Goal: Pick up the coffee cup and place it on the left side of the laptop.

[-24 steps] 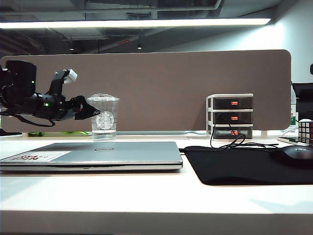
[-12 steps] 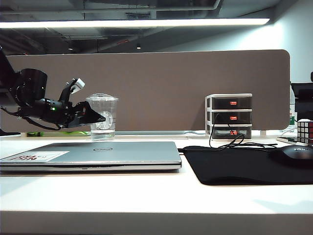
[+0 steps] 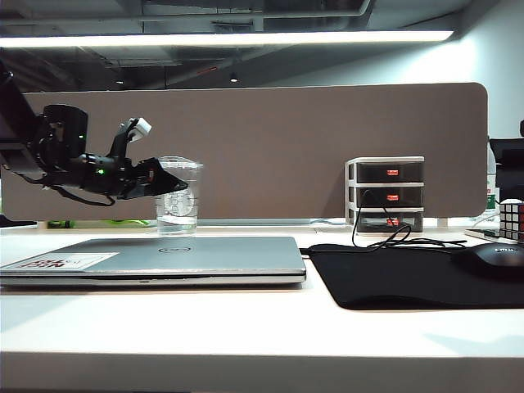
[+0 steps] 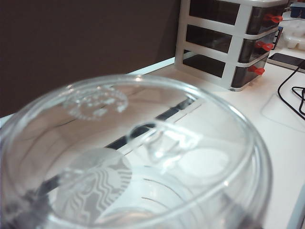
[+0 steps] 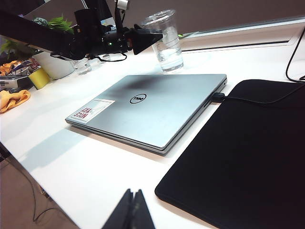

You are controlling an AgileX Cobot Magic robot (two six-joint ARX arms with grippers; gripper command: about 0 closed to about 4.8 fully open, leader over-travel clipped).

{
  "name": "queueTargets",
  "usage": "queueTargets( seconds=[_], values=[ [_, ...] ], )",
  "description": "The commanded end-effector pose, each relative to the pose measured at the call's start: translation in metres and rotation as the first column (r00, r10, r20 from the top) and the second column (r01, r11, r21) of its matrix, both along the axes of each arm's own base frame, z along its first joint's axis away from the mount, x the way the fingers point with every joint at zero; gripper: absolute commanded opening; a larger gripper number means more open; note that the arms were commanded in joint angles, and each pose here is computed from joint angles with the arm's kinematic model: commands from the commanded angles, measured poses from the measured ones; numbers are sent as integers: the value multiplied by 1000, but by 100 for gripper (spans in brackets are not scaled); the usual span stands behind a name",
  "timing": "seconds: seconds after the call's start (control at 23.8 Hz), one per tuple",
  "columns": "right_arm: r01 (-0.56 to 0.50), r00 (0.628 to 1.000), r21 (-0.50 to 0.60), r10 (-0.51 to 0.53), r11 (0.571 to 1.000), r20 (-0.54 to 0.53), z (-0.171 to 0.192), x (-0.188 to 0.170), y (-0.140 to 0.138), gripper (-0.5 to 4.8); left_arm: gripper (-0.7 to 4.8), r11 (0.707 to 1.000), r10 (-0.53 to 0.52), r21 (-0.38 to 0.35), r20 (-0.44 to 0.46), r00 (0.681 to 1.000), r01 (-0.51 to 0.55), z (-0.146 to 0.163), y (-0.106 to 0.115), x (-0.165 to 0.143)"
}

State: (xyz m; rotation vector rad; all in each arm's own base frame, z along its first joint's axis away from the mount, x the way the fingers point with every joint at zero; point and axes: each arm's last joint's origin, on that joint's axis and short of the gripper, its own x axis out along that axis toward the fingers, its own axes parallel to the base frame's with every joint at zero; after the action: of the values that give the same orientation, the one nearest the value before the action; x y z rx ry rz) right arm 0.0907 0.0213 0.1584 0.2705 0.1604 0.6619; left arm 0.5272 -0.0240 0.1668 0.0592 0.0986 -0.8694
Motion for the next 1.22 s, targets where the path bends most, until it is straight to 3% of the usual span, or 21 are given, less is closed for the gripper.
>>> queueTargets(
  seconds=[0.04, 0.84, 0.92, 1.13, 1.22],
  values=[
    [2, 1000, 2, -2, 1000, 3, -1, 0, 0, 0, 479, 1000, 7, 12, 47, 999, -7, 6, -11, 1],
    [2, 1000, 2, -2, 1000, 4, -1, 0, 0, 0, 479, 998, 49, 30, 57, 997, -50, -4, -22, 3],
    [1, 1000, 2, -1, 1000, 4, -1, 0, 0, 0, 435, 998, 50, 27, 54, 997, -52, -3, -22, 3],
    [1, 1000, 2, -1, 1000, 4, -1, 0, 0, 0, 420, 998, 50, 25, 52, 997, -51, -3, -22, 3],
    [1, 1000, 2, -1, 1000, 4, -1, 0, 0, 0, 386, 999, 47, 25, 53, 997, -48, -3, -22, 3]
  ],
)
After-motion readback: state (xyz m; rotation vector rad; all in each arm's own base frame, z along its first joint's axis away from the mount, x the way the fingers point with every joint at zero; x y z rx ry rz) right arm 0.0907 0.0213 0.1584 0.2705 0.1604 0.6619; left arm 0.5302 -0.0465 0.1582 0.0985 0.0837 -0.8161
